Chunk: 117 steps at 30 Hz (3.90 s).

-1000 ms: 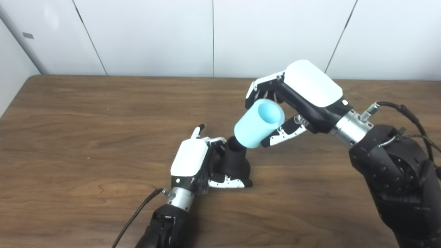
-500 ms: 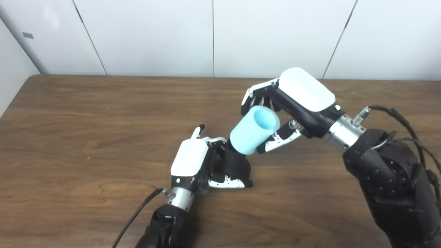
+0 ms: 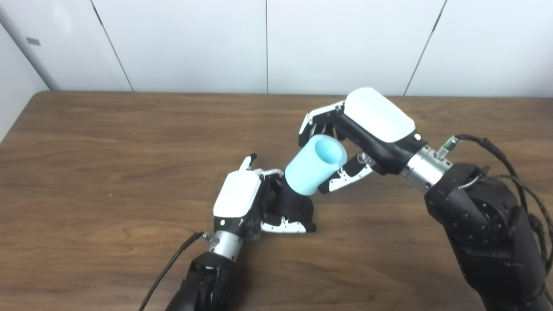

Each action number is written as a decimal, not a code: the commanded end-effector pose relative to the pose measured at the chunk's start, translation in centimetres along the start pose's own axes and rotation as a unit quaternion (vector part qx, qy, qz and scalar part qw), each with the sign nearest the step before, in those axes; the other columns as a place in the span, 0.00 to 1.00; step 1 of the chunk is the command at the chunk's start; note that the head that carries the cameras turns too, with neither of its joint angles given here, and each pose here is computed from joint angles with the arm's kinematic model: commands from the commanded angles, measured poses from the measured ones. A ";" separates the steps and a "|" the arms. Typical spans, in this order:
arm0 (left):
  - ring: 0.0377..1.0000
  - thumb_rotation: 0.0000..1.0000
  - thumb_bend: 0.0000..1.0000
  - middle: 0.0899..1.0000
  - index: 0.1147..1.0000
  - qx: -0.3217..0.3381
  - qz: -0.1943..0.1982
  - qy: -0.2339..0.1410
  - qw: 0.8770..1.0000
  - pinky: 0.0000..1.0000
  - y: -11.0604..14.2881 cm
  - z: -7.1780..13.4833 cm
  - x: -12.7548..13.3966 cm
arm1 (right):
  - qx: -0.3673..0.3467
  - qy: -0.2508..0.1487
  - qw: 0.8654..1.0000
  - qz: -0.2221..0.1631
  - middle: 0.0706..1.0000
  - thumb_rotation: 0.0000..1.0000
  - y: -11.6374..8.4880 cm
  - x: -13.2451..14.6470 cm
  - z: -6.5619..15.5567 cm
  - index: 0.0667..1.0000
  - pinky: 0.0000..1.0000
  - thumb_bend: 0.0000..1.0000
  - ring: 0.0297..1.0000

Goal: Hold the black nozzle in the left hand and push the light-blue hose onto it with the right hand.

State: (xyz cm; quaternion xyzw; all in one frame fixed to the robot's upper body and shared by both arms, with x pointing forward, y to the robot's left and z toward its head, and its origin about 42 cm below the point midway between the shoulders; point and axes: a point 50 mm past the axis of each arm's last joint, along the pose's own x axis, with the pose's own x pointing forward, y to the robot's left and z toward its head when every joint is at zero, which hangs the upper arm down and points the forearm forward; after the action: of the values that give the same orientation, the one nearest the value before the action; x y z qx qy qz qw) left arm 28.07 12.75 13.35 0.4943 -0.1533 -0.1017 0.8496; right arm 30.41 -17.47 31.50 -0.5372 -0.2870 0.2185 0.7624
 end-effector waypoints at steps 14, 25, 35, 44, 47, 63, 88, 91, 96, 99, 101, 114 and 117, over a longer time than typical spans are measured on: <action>0.61 0.00 0.53 0.44 0.41 0.015 -0.024 0.000 1.000 0.99 -0.9 0.3 -0.4 | -0.005 -0.018 1.000 -0.017 0.40 0.00 -0.3 0.8 0.8 0.47 0.33 0.53 0.41; 0.61 0.00 0.53 0.44 0.41 0.019 -0.031 -0.005 0.999 0.99 -1.4 0.4 -0.8 | -0.024 -0.033 0.999 -0.014 0.40 0.00 -0.3 1.8 1.3 0.48 0.30 0.53 0.38; 0.61 0.00 0.53 0.44 0.42 0.015 -0.033 -0.007 0.999 0.98 -1.9 0.8 -0.8 | -0.048 -0.037 0.998 0.012 0.37 0.00 -1.0 2.2 1.2 0.49 0.34 0.53 0.41; 0.61 0.00 0.53 0.44 0.42 0.012 -0.030 -0.008 0.999 0.99 -2.0 0.7 -0.8 | -0.051 -0.026 0.998 0.032 0.42 0.01 -0.9 2.3 1.0 0.48 0.40 0.53 0.48; 0.61 0.00 0.53 0.44 0.42 0.013 -0.031 -0.007 0.999 0.99 -2.0 0.7 -0.8 | -0.051 -0.027 0.998 0.032 0.44 0.01 -0.9 2.3 1.0 0.47 0.41 0.53 0.50; 0.60 0.00 0.53 0.44 0.42 0.014 -0.034 -0.006 0.999 0.99 -2.1 0.8 -0.9 | -0.050 -0.027 0.998 0.029 0.68 0.25 -0.9 2.1 0.7 0.70 0.51 0.92 0.64; 0.61 0.00 0.53 0.44 0.41 0.012 -0.034 -0.002 0.999 0.99 -2.0 0.8 -0.7 | -0.038 -0.015 0.999 0.027 0.87 0.37 -2.8 0.7 -0.2 0.87 0.71 1.00 0.85; 0.61 0.00 0.53 0.45 0.41 0.011 -0.034 -0.002 0.999 0.99 -2.0 0.7 -0.7 | -0.028 -0.013 0.999 0.037 0.88 0.39 -3.7 -0.3 -0.3 0.87 0.74 1.00 0.86; 0.61 0.00 0.53 0.45 0.41 0.011 -0.036 0.000 0.999 1.00 -2.0 0.5 -0.7 | -0.008 -0.012 0.998 0.055 0.85 0.41 -4.9 -1.6 0.1 0.87 0.77 1.00 0.87; 0.61 0.00 0.53 0.44 0.41 0.011 -0.038 -0.001 0.999 1.00 -2.1 0.5 -0.7 | 0.001 -0.017 0.998 0.059 0.87 0.42 -5.3 -2.2 0.3 0.87 0.78 1.00 0.88; 0.61 0.00 0.53 0.44 0.41 0.010 -0.036 -0.002 0.999 1.00 -2.1 0.5 -0.8 | 0.010 -0.019 0.998 0.058 0.87 0.42 -5.4 -2.6 0.3 0.87 0.79 0.99 0.89; 0.61 0.00 0.53 0.44 0.41 0.013 -0.039 0.002 0.999 0.99 -1.8 0.3 -0.9 | -0.011 -0.043 0.997 0.056 0.98 0.68 -2.5 -5.7 1.8 0.92 0.90 0.74 0.99; 0.61 0.00 0.53 0.44 0.41 0.014 -0.040 0.001 0.999 1.00 -1.9 0.3 -0.9 | -0.027 -0.042 0.997 0.058 1.00 0.82 -1.5 -6.2 2.0 0.96 0.99 0.69 1.00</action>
State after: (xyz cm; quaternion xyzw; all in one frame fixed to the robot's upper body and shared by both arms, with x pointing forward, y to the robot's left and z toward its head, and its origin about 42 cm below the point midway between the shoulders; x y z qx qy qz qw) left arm 27.53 11.53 12.89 0.4960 -0.1600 -0.1144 0.8457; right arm 24.86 -20.71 31.09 -0.5525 -0.2537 0.2995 0.7354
